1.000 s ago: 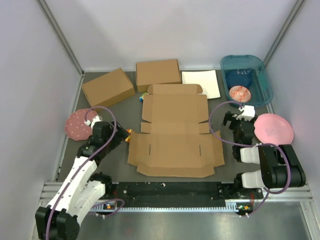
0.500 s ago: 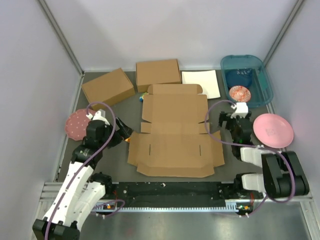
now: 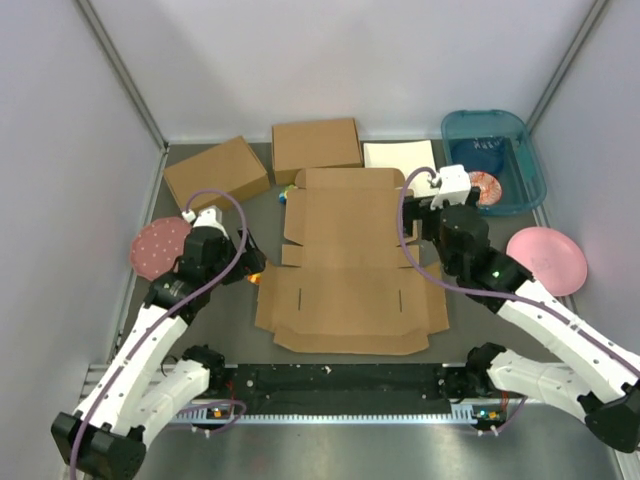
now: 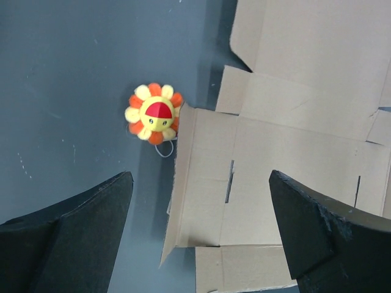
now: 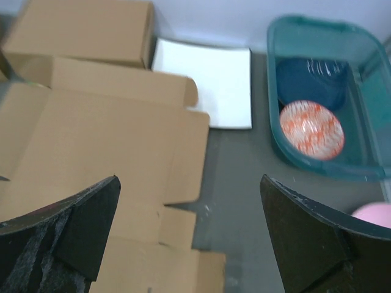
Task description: Fold the paper box
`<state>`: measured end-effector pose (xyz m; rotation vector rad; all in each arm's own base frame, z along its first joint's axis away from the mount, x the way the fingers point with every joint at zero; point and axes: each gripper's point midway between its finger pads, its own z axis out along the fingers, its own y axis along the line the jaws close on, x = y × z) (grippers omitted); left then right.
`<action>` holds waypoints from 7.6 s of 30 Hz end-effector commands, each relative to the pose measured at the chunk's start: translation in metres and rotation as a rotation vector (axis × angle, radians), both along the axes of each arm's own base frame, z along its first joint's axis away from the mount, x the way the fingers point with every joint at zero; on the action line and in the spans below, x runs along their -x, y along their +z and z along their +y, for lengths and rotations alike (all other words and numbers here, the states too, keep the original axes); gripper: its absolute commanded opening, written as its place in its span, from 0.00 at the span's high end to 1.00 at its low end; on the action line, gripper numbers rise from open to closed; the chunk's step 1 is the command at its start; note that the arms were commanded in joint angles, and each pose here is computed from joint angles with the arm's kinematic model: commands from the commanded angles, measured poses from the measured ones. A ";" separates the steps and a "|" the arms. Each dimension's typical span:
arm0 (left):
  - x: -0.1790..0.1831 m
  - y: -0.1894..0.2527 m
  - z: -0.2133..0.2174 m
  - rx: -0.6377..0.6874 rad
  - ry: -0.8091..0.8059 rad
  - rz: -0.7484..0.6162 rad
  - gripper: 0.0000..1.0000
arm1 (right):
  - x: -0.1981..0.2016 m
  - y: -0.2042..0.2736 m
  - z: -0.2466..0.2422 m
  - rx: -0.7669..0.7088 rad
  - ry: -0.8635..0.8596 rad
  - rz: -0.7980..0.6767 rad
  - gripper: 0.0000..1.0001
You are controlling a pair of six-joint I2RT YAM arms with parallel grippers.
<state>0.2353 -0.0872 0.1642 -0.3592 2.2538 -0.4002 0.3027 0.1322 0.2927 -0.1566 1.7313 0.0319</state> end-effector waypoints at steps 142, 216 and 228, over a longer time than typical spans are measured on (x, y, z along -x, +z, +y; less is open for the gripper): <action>0.041 0.351 -0.187 0.127 -1.278 -0.897 1.00 | 0.182 0.145 -0.013 -0.521 0.527 -0.001 0.01; 0.027 -0.087 -0.211 0.395 0.124 0.011 0.15 | 0.147 -0.026 -0.012 -0.497 0.273 0.271 0.01; 0.028 -0.070 -0.209 0.092 -0.168 -0.006 1.00 | 0.155 -0.009 -0.024 -0.507 0.276 0.218 0.02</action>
